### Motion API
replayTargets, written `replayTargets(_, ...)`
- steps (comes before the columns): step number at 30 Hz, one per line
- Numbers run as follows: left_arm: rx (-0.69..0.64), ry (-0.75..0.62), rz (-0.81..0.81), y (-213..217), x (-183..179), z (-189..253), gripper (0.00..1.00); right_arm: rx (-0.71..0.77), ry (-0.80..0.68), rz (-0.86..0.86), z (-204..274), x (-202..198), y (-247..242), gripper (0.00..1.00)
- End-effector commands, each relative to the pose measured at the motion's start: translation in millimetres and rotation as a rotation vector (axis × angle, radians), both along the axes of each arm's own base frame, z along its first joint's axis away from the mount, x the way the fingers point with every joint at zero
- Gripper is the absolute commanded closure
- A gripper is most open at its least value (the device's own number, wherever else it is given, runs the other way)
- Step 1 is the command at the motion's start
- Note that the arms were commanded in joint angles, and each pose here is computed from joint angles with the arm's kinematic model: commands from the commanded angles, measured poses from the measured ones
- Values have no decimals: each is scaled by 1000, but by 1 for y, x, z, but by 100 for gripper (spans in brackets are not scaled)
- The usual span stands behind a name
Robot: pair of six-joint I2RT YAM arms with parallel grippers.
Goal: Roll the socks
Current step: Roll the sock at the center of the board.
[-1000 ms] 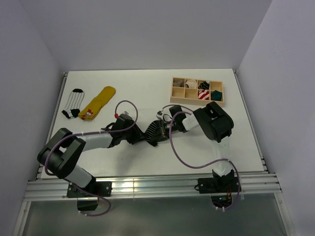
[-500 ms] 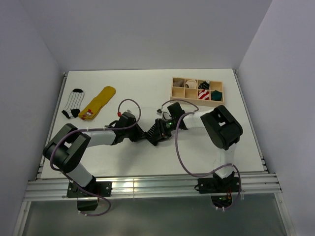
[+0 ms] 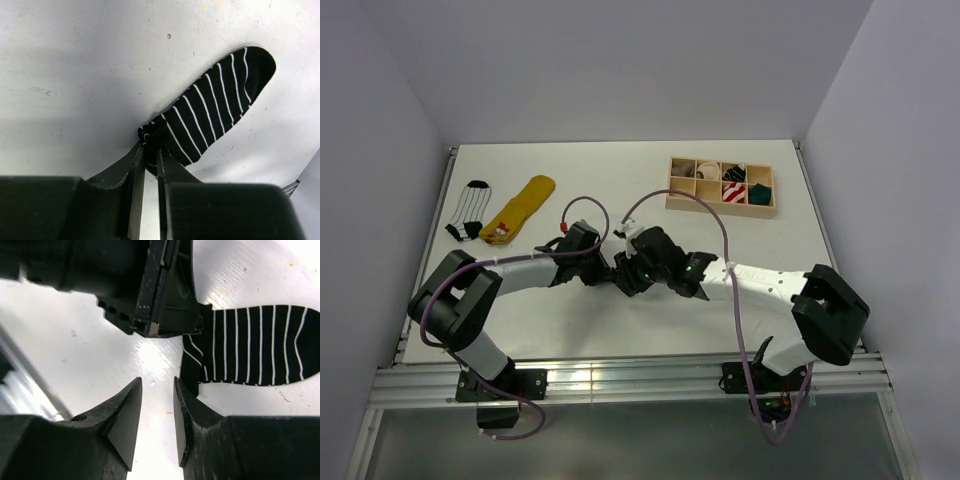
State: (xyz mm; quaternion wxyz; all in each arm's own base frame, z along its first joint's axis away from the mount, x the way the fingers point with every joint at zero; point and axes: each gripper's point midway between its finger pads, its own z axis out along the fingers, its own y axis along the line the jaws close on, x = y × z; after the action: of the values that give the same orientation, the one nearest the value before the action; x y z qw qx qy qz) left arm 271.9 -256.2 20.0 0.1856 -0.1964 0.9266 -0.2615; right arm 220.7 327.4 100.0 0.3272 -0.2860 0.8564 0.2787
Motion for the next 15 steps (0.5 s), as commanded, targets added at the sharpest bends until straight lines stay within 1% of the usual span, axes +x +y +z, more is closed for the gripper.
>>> replayTargets(1,121,47,-8,21,-12,-14,82,-73,-143,-59,-6,16,-8,62)
replayTargets(3,120,46,-14,21,-11,-13,82,-99,-141,-29,-15,8,-3,62)
replayTargets(4,120,45,-17,20,-13,-12,82,-76,-158,-28,-12,11,3,62)
replayTargets(11,127,36,-17,22,-13,-10,82,-83,-147,-5,-27,14,17,62)
replayTargets(15,123,41,-19,22,-13,-11,82,-89,-136,16,-33,12,22,65)
